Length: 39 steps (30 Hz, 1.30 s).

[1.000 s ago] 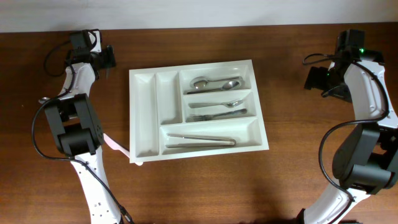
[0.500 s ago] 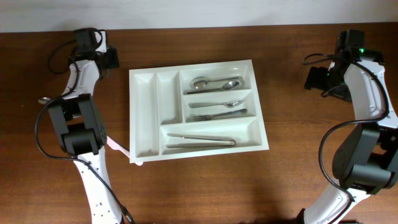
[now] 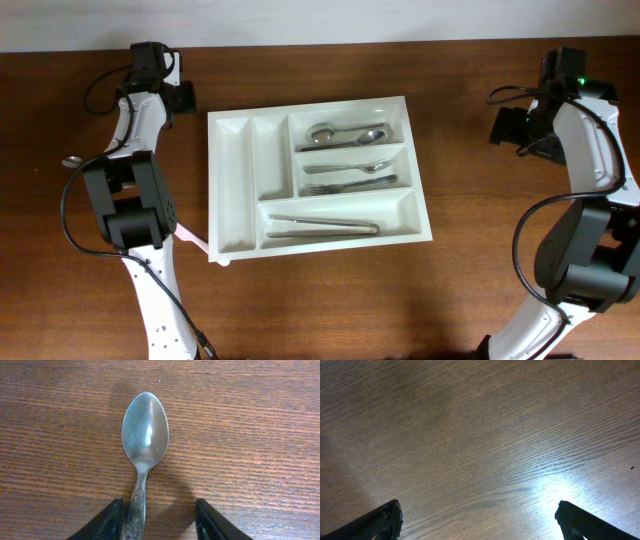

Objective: Pack container

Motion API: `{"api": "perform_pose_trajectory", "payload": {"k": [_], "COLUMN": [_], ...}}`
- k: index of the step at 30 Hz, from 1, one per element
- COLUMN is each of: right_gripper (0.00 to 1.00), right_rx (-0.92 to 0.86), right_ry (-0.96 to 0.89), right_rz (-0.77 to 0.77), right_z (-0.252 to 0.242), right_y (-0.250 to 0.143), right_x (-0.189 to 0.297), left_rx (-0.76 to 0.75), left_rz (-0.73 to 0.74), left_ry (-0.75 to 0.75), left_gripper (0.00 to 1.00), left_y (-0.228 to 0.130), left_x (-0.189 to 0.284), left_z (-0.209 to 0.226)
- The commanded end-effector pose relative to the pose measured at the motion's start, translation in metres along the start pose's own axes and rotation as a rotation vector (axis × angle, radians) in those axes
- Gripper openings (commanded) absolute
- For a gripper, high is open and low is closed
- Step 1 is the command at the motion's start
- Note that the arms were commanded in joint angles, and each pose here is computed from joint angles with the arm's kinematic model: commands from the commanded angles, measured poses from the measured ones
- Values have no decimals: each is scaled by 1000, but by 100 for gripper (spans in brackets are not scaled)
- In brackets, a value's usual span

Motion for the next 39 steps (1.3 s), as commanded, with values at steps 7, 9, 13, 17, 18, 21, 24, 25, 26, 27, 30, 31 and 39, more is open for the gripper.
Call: {"api": "perform_pose_trajectory", "payload": {"k": [7, 9, 13, 17, 18, 21, 24, 25, 26, 27, 30, 31, 39], "right_gripper": [99, 99, 99, 99, 99, 99, 99, 99, 99, 99, 99, 99, 99], "right_rx": [-17, -17, -17, -17, -17, -17, -17, -17, -17, -17, -17, -17, -17], "right_ry": [-3, -3, -3, -3, -3, -3, -3, -3, -3, -3, -3, -3, -3], "right_rz": [-15, -15, -15, -15, -15, -15, -14, -15, -15, -15, -15, -15, -14], "right_z": [-2, -2, -2, -2, -2, -2, -2, -2, -2, -2, -2, -2, -2], "right_y": [5, 5, 5, 5, 5, 5, 5, 5, 5, 5, 5, 5, 5], "right_x": [2, 2, 2, 2, 2, 2, 2, 2, 2, 2, 2, 2, 2], "left_rx": [9, 9, 11, 14, 15, 16, 18, 19, 19, 20, 20, 20, 20], "left_rz": [227, 232, 245, 260, 263, 271, 281, 284, 289, 293, 303, 305, 336], "left_ry": [79, 87, 90, 94, 95, 99, 102, 102, 103, 104, 105, 105, 109], "left_gripper": [41, 40, 35, 34, 33, 32, 24, 24, 24, 23, 22, 22, 19], "left_y": [-82, -83, -86, -89, -90, -92, -94, -95, -96, -97, -99, -99, -106], "left_x": [-40, -39, -38, -37, -37, -37, -36, -36, -35, -35, -34, -34, -32], "left_z": [18, 20, 21, 24, 25, 26, 28, 28, 28, 29, 29, 29, 30]}}
Point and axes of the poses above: each gripper's point midway between its finger pads, its own x axis back along the fingers, its own z axis along the line the jaws close on, y = z × x, the point moved 1 cm from there along x, back along the fingers, and after that the axes turned 11 degrees about x, right-handed, at the moved point
